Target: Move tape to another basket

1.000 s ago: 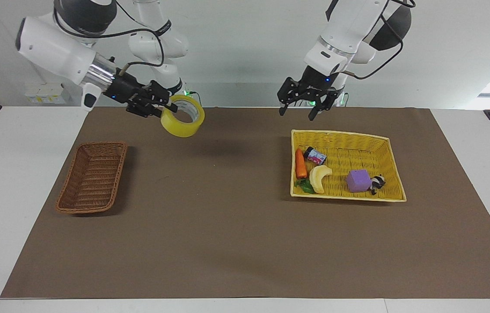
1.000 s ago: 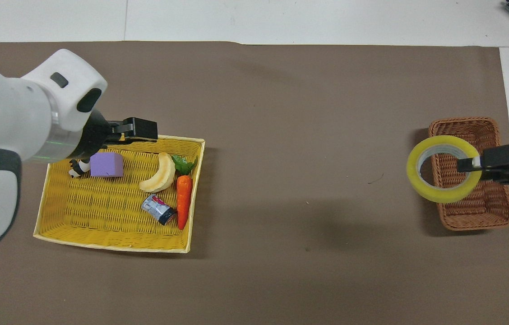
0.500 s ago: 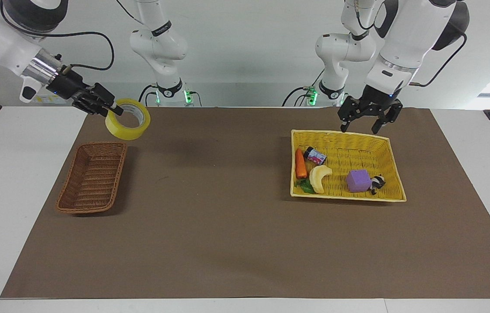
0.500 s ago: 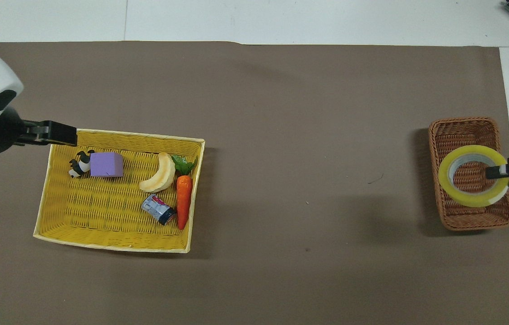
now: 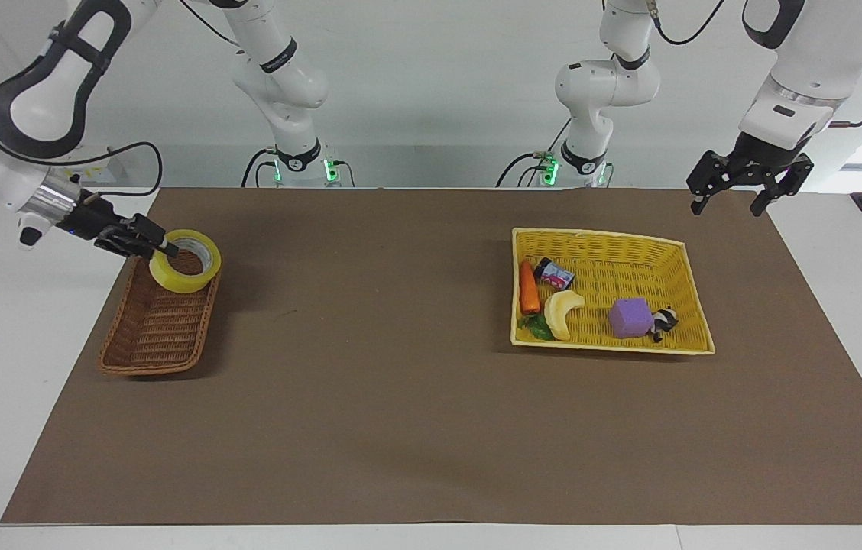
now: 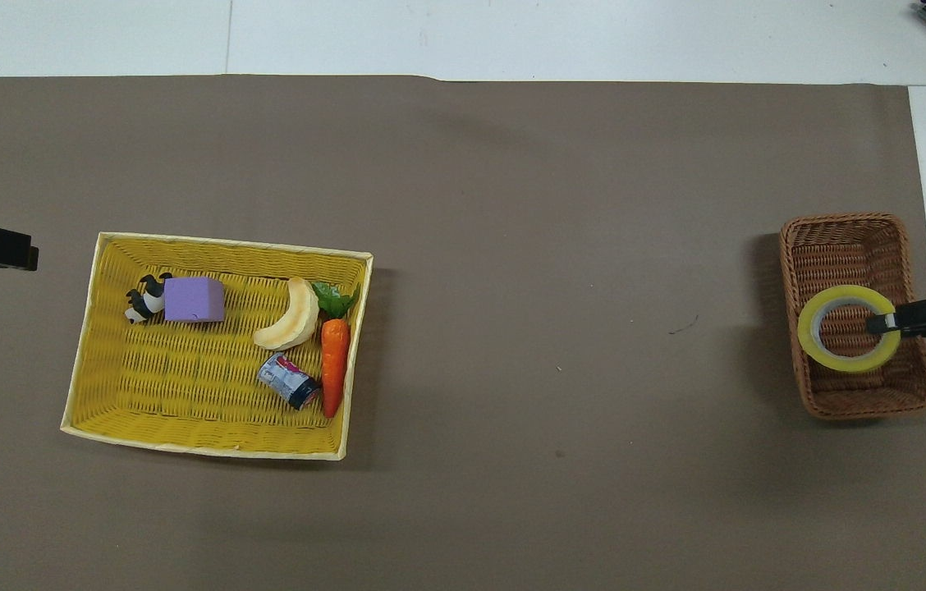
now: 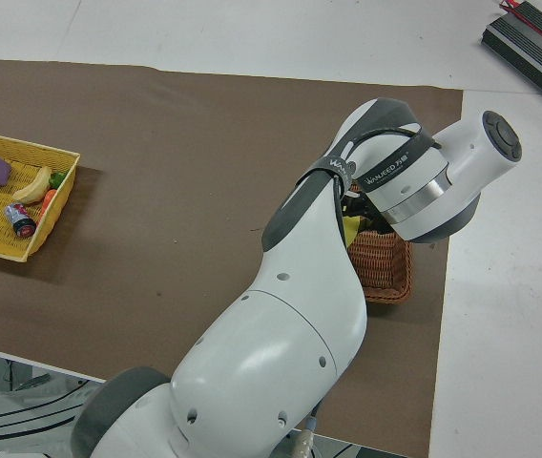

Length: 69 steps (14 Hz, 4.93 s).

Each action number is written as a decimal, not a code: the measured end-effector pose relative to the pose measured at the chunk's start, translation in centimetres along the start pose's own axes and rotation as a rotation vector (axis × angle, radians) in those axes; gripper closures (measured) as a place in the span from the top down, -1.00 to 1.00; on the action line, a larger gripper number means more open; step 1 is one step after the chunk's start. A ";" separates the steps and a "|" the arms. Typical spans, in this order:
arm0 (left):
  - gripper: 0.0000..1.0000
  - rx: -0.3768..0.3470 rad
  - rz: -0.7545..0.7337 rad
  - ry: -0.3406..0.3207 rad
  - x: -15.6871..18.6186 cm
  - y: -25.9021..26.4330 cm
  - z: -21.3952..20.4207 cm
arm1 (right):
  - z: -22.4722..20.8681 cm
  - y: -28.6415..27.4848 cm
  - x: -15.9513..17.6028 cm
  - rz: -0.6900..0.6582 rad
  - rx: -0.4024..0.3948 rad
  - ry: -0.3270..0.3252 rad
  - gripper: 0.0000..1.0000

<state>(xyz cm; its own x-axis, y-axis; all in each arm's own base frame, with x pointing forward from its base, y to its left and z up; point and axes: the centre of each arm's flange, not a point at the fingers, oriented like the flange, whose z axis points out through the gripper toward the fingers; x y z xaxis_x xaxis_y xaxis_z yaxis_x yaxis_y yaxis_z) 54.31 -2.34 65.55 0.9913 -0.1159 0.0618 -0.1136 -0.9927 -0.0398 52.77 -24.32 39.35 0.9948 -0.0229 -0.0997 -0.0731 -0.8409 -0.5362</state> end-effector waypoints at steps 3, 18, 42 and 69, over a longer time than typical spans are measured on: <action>1.00 -0.001 0.046 -0.044 -0.7 -0.6 -0.2 | 0.7 3.7 -0.2 -0.033 -0.003 0.019 0.09; 1.00 -0.002 0.054 -0.060 -1.0 -0.5 -0.1 | 2.4 4.7 2.2 -0.122 -0.068 0.042 0.23; 1.00 -0.002 0.055 -0.060 -1.0 -0.5 -0.1 | -2.9 -28.9 4.2 0.096 -0.509 0.182 1.00; 1.00 -0.002 0.055 -0.060 -1.0 -0.5 -0.1 | -9.4 -33.7 -5.0 0.153 -0.543 0.170 1.00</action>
<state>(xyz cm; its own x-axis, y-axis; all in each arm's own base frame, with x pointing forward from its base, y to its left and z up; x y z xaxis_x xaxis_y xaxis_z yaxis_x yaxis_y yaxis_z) 53.38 -1.76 65.65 0.9857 -0.1684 -0.0006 -0.1683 -0.9850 -0.0390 50.93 -0.97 65.77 0.9766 -0.2141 0.0178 -0.2138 -0.9767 -0.0159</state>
